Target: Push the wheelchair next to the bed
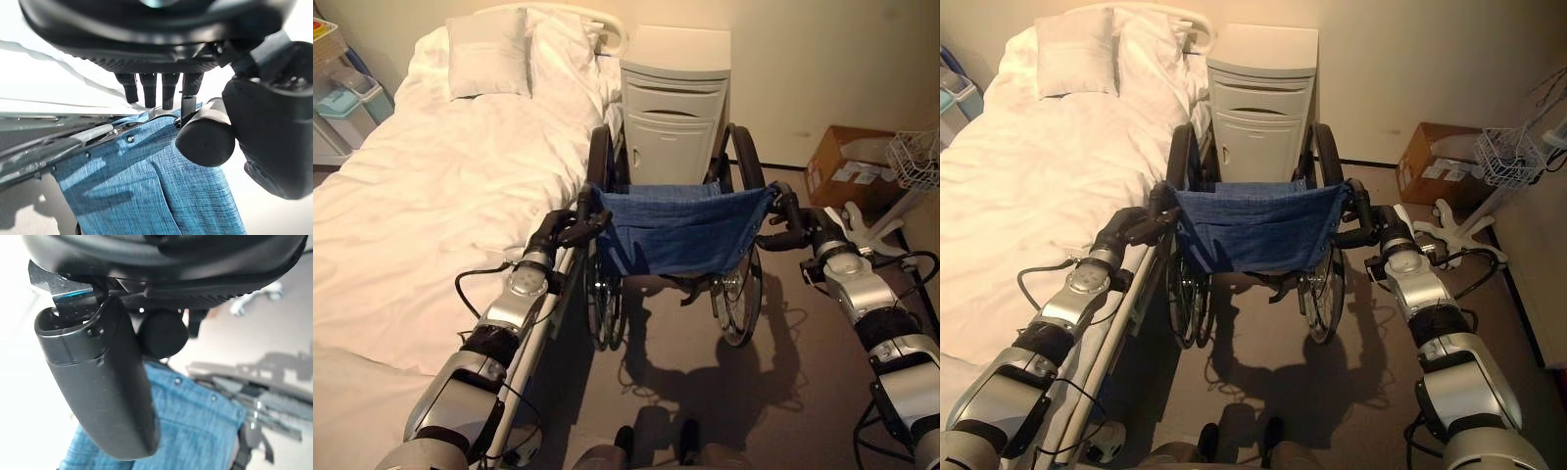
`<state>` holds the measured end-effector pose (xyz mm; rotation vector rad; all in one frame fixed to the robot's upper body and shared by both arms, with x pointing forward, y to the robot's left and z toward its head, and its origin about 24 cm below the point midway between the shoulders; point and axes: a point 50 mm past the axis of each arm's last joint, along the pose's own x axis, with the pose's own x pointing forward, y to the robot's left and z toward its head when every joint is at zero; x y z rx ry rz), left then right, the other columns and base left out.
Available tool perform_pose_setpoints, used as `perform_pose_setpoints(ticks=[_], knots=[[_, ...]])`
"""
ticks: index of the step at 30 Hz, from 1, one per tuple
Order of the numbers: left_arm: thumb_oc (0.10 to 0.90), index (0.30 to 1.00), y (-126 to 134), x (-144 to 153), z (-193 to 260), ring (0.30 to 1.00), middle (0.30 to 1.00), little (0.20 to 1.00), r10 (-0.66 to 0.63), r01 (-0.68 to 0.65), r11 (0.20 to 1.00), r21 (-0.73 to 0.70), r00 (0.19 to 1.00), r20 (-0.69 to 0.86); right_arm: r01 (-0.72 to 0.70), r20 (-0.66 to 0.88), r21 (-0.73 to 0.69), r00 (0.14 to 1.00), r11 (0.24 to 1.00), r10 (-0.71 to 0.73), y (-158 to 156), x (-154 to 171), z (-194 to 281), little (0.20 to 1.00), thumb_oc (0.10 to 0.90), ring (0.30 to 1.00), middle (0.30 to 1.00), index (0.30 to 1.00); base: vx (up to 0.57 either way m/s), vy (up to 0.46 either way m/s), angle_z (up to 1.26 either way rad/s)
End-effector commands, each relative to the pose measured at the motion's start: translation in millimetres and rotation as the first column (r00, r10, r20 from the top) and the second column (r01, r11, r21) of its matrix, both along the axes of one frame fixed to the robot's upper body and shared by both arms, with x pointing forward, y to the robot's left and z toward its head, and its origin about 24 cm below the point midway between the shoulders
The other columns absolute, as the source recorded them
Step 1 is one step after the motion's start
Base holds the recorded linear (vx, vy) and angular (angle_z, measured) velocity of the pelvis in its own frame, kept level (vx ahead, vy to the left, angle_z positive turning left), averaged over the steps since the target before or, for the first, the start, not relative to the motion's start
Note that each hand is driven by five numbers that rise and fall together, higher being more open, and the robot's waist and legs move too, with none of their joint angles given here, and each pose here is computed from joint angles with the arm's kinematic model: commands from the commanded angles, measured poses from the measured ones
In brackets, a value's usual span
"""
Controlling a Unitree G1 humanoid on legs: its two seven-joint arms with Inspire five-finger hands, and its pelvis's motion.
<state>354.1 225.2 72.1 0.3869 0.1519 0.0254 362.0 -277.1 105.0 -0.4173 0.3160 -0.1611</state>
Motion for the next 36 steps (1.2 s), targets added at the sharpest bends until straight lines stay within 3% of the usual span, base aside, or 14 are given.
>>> perform_pose_setpoints(ticks=[1, 9, 13, 16, 23, 28, 36], knots=[[0.8, 0.9, 43.2, -11.1, 8.8, 0.9, 0.9, 0.9, 0.047, -0.048, 0.996, 0.081, 0.999, 0.011, -0.21, 0.096, 0.076, 0.975, 0.975, 0.203, 24.6, 19.3, 54.5, 0.9, 0.8, 0.9, 0.9, 0.9, 0.0, 0.0, 0.0], [0.8, 0.9, 64.3, -12.1, 28.2, 0.9, 0.9, 0.9, -0.066, 0.062, 0.994, -0.088, 0.997, -0.04, -0.243, 0.05, 0.16, 0.97, 0.957, 0.238, -2.7, 15.5, 77.1, 0.9, 0.8, 0.9, 0.9, 0.9, 0.0, -0.007, 0.02], [0.8, 0.9, 73.4, -13.5, 37.7, 0.9, 0.9, 0.9, -0.105, 0.098, 0.987, -0.129, 0.993, -0.051, -0.197, 0.075, 0.101, 0.979, 0.975, 0.19, -16.9, 14.1, 94.0, 0.9, 0.8, 0.9, 0.9, 0.9, 0.0, 0.0, 0.0], [0.8, 0.9, 91.1, -15.1, 55.2, 0.9, 0.9, 0.9, -0.085, 0.079, 0.978, -0.193, 0.996, -0.024, -0.114, 0.105, -0.019, 0.988, 0.993, 0.116, -39.5, 9.2, 124.9, 0.9, 0.8, 0.9, 0.9, 0.9, 0.0, 0.0, 0.0], [0.8, 0.9, 112.8, -24.8, 62.5, 0.9, 0.9, 0.9, -0.039, 0.049, 0.915, -0.401, 0.999, 0.034, -0.105, 0.149, -0.044, 0.983, 0.994, 0.11, -60.1, -2.1, 156.6, 0.9, 0.8, 0.9, 0.9, 0.9, 0.0, 0.0, 0.0], [0.8, 0.9, 126.1, -42.5, 35.5, 0.9, 0.9, 0.9, 0.066, -0.013, 0.814, -0.581, 0.995, 0.07, -0.104, 0.133, -0.027, 0.985, 0.994, 0.107, -80.2, -15.4, 148.1, 0.9, 0.8, 0.9, 0.9, 0.9, 0.0, 0.0, 0.0], [0.8, 0.9, 118.1, -75.4, -28.3, 0.9, 0.9, 0.9, 0.068, -0.07, 0.816, -0.574, 0.997, -0.026, -0.116, 0.128, 0.162, 0.987, 0.98, 0.096, -95.2, -34.8, 111.8, 0.9, 0.8, 0.9, 0.9, 0.9, 0.0, -0.003, -0.01]])
